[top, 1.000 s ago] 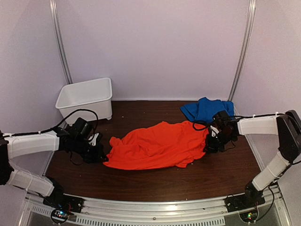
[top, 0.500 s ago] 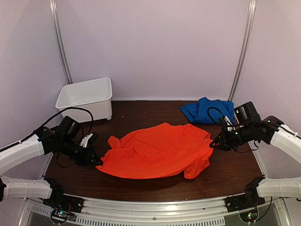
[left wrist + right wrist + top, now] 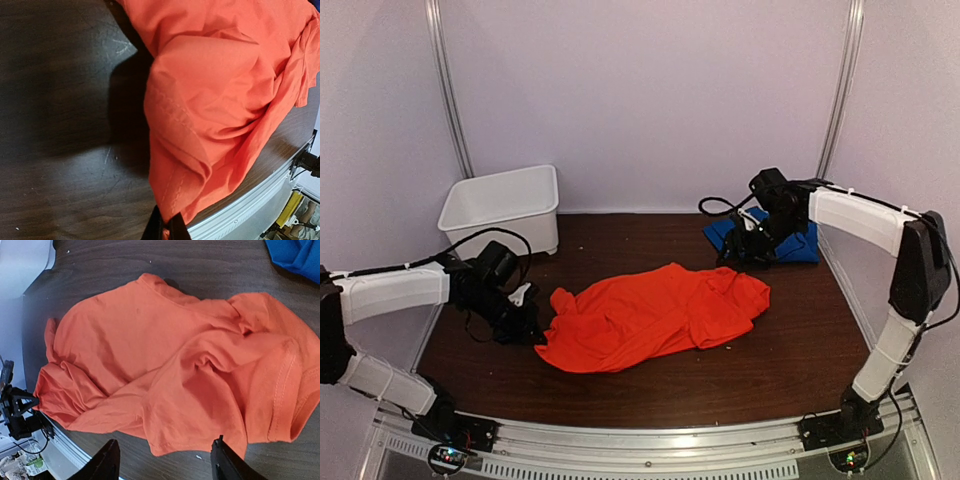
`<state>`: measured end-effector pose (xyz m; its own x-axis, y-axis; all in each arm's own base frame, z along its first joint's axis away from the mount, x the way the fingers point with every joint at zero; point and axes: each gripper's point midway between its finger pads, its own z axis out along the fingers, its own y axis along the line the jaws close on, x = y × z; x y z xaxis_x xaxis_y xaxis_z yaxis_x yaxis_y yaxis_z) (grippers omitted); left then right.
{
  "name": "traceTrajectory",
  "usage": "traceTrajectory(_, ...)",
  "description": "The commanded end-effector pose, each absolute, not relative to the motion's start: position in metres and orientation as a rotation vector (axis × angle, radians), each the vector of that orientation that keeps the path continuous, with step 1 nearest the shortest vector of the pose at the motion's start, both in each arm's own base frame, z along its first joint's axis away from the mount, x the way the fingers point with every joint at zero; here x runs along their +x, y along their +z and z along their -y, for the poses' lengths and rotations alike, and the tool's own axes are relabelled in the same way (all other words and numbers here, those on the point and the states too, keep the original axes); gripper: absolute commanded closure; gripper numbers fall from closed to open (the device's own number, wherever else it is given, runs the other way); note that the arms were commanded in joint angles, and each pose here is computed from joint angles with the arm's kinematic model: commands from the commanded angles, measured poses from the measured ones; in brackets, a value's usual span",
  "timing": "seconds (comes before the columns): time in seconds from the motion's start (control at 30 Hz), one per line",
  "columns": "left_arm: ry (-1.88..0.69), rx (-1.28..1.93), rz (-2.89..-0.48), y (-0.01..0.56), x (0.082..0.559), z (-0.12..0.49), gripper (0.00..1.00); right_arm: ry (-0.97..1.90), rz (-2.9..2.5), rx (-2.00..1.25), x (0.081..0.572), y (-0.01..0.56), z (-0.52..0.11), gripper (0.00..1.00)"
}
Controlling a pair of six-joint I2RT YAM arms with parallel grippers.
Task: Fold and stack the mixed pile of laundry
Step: Flatten out the crumpled T-shirt at the center of the board.
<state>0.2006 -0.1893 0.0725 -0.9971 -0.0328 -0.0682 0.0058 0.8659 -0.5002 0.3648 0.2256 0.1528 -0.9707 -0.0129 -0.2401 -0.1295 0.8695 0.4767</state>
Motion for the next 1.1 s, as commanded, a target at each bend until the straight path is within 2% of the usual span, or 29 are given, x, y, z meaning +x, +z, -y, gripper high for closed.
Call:
traceTrajectory(0.0,-0.823,-0.068,-2.867,0.081,0.221,0.193,1.00,0.758,-2.776,-0.119,0.310,0.173,-0.200,0.43)
traceTrajectory(0.13,-0.836,-0.066,-2.876,0.077,0.218,0.194,1.00,0.712,-2.846,-0.026,0.270,0.128,-0.171,0.49)
traceTrajectory(0.23,-0.861,-0.056,-2.867,0.077,0.218,0.196,1.00,0.683,-2.865,0.024,0.264,0.102,-0.157,0.50)
traceTrajectory(0.53,-0.868,-0.047,-2.882,0.073,0.216,0.197,1.00,0.664,-2.908,-0.005,0.288,0.062,-0.160,0.50)
traceTrajectory(0.7,-0.856,-0.053,-2.893,0.067,0.216,0.195,1.00,0.742,-2.914,0.004,0.297,0.050,-0.171,0.56)
traceTrajectory(0.83,-0.859,-0.067,-2.915,0.056,0.210,0.193,1.00,0.771,-2.922,0.007,0.297,0.047,-0.174,0.66)
traceTrajectory(1.0,-0.874,-0.086,-2.930,0.045,0.206,0.191,1.00,0.732,-2.950,0.001,0.293,0.038,-0.169,0.83)
traceTrajectory(1.07,-0.874,-0.088,-2.942,0.041,0.202,0.190,1.00,0.716,-2.959,-0.008,0.292,0.036,-0.168,0.93)
